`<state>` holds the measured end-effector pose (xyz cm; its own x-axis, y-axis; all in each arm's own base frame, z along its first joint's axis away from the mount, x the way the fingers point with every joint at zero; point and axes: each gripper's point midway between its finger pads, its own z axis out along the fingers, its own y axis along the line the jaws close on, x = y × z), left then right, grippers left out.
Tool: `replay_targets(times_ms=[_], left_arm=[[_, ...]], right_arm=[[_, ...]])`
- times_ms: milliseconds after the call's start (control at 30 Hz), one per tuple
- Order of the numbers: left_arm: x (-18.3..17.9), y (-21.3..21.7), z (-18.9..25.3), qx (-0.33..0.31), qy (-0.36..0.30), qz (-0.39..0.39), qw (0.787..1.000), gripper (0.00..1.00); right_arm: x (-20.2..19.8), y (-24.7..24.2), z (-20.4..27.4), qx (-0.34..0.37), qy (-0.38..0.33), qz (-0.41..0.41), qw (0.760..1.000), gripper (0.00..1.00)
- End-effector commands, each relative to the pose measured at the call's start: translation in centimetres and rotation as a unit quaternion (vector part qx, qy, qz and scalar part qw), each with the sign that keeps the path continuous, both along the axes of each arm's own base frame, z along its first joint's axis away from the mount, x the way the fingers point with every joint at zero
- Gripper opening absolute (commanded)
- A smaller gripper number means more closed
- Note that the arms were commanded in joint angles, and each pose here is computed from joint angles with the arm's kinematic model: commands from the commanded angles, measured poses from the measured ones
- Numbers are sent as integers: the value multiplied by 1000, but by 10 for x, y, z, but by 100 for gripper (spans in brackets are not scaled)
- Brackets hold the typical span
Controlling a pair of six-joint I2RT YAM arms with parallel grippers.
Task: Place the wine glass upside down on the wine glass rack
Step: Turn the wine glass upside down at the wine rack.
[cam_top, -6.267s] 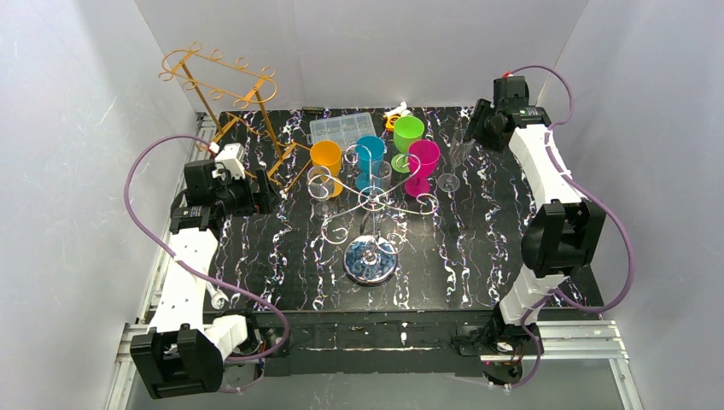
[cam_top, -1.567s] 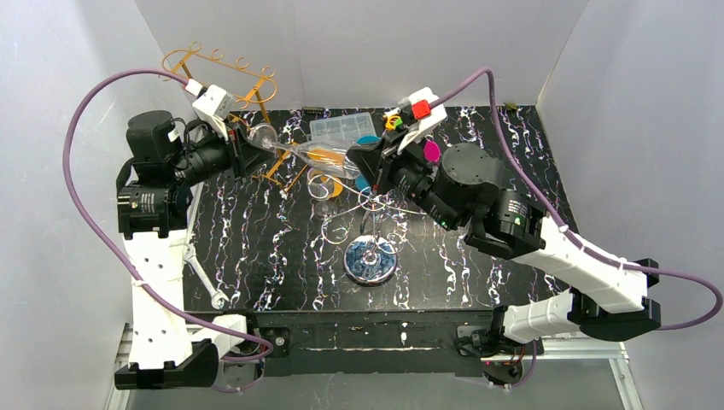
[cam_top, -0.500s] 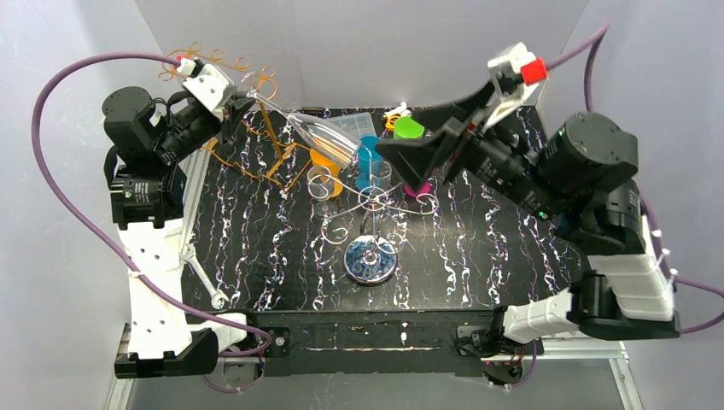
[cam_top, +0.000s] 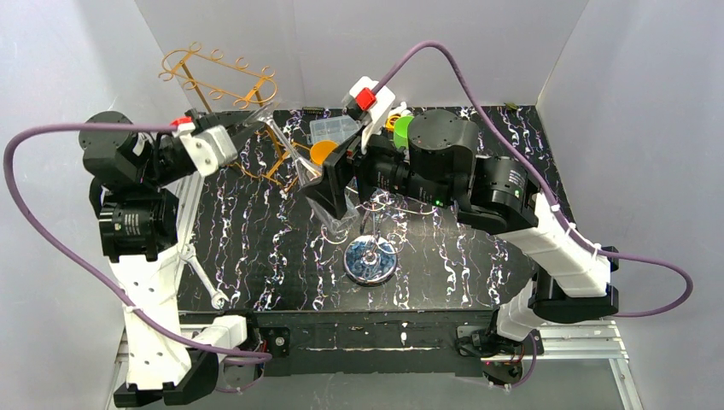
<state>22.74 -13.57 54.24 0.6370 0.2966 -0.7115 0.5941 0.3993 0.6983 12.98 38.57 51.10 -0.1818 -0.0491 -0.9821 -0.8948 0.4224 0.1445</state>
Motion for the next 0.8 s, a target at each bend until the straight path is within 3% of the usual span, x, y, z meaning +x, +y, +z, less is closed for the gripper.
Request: replay_targets(times_ms=[0, 233, 333, 467, 567, 667, 767], left_arm=[[-16, -6, 11, 21, -61, -25, 998, 0], [-20, -6, 20, 29, -98, -27, 994, 0], [-24, -9, 19, 37, -113, -39, 992, 0], [-29, -11, 21, 40, -126, -50, 990, 0], [-28, -11, 26, 33, -127, -48, 990, 0], [-24, -9, 33, 10, -110, -41, 993, 25], [-16, -5, 36, -25, -69, -20, 997, 84]], right_arm=[[-14, -4, 17, 39, 15, 26, 999, 98], [-26, 11, -7, 31, 52, 58, 996, 98], [-29, 18, -13, 29, 62, 68, 995, 92], [-28, 21, -13, 36, 63, 67, 995, 63], [-20, 14, -11, 48, 57, 42, 996, 32], [-14, 3, -7, 65, 48, 19, 997, 18], [-5, -14, 0, 75, 30, -15, 997, 14]])
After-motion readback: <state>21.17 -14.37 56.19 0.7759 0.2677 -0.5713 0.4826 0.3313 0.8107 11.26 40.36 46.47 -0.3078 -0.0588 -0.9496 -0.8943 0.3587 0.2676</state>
